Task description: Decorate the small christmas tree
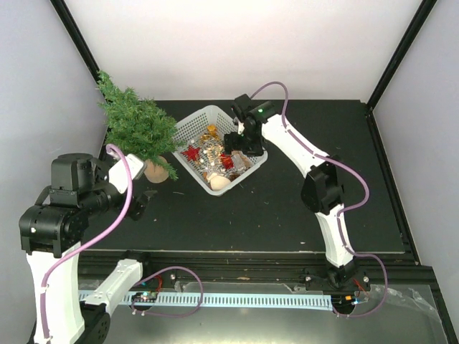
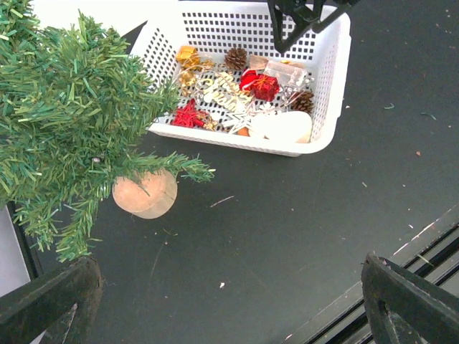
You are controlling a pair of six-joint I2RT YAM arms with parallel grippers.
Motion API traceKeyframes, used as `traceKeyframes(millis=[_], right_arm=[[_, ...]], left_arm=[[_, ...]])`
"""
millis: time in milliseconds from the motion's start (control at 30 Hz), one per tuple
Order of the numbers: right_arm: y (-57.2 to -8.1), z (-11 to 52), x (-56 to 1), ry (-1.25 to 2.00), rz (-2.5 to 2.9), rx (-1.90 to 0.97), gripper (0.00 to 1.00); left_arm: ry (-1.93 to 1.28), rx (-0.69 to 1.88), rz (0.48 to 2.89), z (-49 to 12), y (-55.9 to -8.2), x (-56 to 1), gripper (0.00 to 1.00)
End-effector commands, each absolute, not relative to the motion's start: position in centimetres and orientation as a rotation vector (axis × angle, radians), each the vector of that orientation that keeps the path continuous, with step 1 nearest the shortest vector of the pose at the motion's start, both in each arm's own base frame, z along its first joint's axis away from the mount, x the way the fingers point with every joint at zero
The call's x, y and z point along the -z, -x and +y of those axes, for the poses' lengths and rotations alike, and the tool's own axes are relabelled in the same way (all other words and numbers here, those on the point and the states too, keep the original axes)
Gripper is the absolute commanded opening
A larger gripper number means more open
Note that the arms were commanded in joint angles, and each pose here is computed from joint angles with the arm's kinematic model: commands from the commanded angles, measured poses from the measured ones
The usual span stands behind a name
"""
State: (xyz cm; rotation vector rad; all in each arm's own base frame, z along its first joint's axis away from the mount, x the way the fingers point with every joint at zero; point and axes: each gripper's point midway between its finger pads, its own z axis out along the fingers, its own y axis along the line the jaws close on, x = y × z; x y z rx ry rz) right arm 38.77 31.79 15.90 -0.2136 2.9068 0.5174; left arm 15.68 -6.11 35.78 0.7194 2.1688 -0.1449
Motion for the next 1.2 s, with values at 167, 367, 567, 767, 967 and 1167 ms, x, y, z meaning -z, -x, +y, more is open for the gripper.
traceKeyframes(millis=[167, 367, 567, 767, 967, 1167], right_arm=[[-39.9, 29.9, -12.2, 0.118, 2.955, -0.422, 0.86], [-40.3, 27.9, -9.7, 0.037, 2.991, -0.37, 0.86], [-40.6, 26.2, -8.2, -0.036, 3.011, -0.289, 0.86], [-39.3, 22.8, -8.0, -0.135, 3.0, -0.133, 0.86], [-36.9, 18.0, -8.4, -0.324, 2.967, -0.015, 0.86], [-32.1, 9.8, -8.3, -0.688, 2.9, 0.123, 0.86]], left_arm=[[-0.673, 0.177, 2.114, -6.3, -15.4, -37.2, 0.99], [-0.653, 0.206, 2.106, -6.5, -15.0, -37.3, 0.99], [-0.653, 0.211, 2.115, -6.5, -15.0, -37.0, 0.99], [-0.653, 0.211, 2.112, -6.6, -15.4, -37.1, 0.99], [-0.663, 0.214, 2.099, -6.7, -16.0, -37.9, 0.99], [-0.684, 0.217, 2.084, -6.9, -16.6, -38.5, 0.99]])
